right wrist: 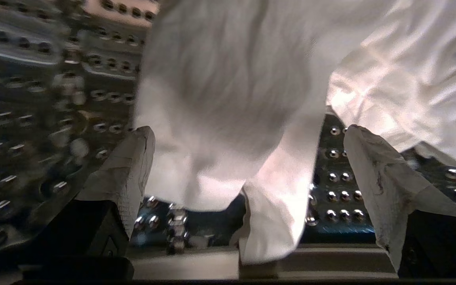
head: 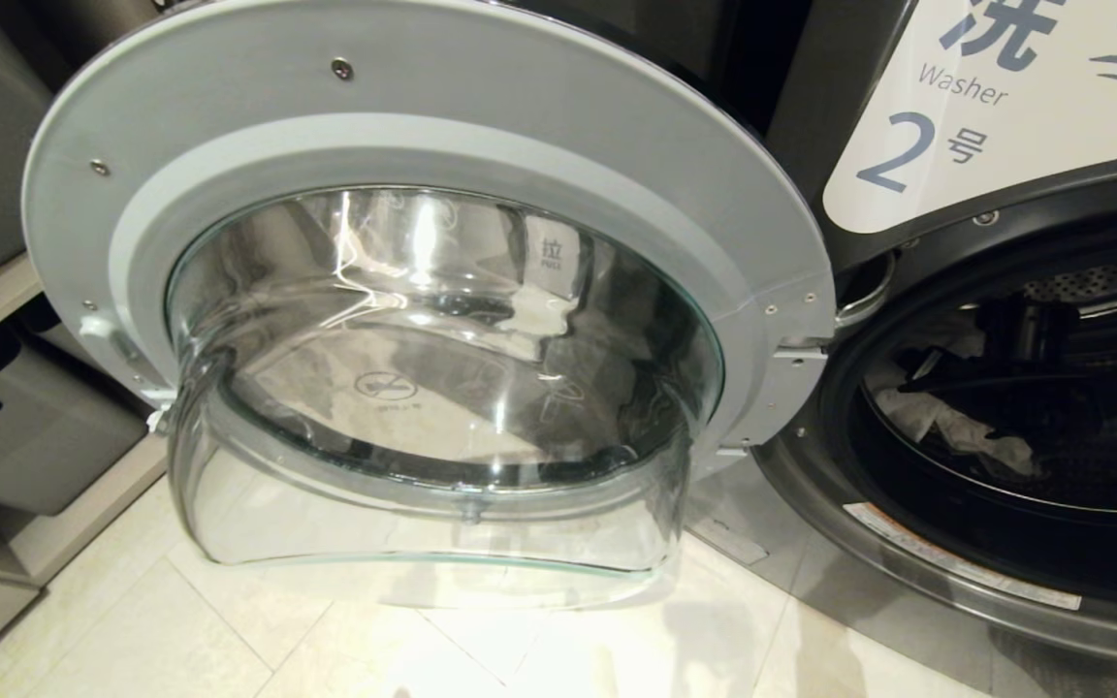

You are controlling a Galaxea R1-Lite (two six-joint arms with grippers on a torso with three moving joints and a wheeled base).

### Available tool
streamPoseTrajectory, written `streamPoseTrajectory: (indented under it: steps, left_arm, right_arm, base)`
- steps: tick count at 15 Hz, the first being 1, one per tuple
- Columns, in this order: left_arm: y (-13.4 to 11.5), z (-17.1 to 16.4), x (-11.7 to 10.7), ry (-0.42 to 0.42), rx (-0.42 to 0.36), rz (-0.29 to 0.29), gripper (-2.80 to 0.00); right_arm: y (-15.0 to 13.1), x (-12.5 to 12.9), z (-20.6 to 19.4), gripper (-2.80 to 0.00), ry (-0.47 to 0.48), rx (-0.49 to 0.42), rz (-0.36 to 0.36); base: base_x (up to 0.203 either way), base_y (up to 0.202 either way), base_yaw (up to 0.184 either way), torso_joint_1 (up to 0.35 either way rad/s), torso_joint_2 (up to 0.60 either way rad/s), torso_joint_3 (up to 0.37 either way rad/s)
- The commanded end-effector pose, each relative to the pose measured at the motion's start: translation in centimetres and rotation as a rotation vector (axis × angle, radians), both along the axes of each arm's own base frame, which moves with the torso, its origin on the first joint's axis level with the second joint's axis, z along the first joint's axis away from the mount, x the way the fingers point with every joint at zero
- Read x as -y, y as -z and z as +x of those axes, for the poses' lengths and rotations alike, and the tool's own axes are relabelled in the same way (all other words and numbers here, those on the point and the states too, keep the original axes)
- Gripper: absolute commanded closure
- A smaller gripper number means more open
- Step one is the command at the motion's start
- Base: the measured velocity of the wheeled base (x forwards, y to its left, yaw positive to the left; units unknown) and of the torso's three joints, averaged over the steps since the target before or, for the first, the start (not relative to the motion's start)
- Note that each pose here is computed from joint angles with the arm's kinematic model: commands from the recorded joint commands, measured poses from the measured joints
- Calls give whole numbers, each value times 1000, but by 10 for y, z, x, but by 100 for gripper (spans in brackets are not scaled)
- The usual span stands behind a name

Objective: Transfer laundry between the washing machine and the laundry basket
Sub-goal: Pick a cloth and place it into the basket

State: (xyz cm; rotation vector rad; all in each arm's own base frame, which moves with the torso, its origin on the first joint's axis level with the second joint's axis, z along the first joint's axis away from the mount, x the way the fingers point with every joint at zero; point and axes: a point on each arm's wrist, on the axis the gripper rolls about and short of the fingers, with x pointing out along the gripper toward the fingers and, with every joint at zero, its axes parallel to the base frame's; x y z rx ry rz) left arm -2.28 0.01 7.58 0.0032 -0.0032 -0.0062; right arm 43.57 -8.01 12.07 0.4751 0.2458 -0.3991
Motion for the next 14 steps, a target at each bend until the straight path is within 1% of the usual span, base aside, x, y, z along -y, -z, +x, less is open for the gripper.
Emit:
streamPoseTrajectory:
  steps: [1,4,6,10,14]
  left_arm:
    - [0,0,0,0,-2,0,0]
    - [0,0,0,-1,-2,0,0]
    - [0,0,0,0,-2,0,0]
    - [0,0,0,0,0,0,0]
    - [0,0,0,0,0,0,0]
  right_arm:
    - [10,3,14,-280,7,-6,15]
    - [8,6,32,-280,25,8,65]
    - [7,8,46,-280,34,9,83]
    - [10,11,64,-280,29,38,84]
    - [12,13,77,-280,34,37,75]
  base:
    - [0,0,0,0,0,0]
    - [0,0,0,0,0,0]
    - [0,0,0,0,0,0]
    - [0,0,0,0,0,0]
    - [0,0,0,0,0,0]
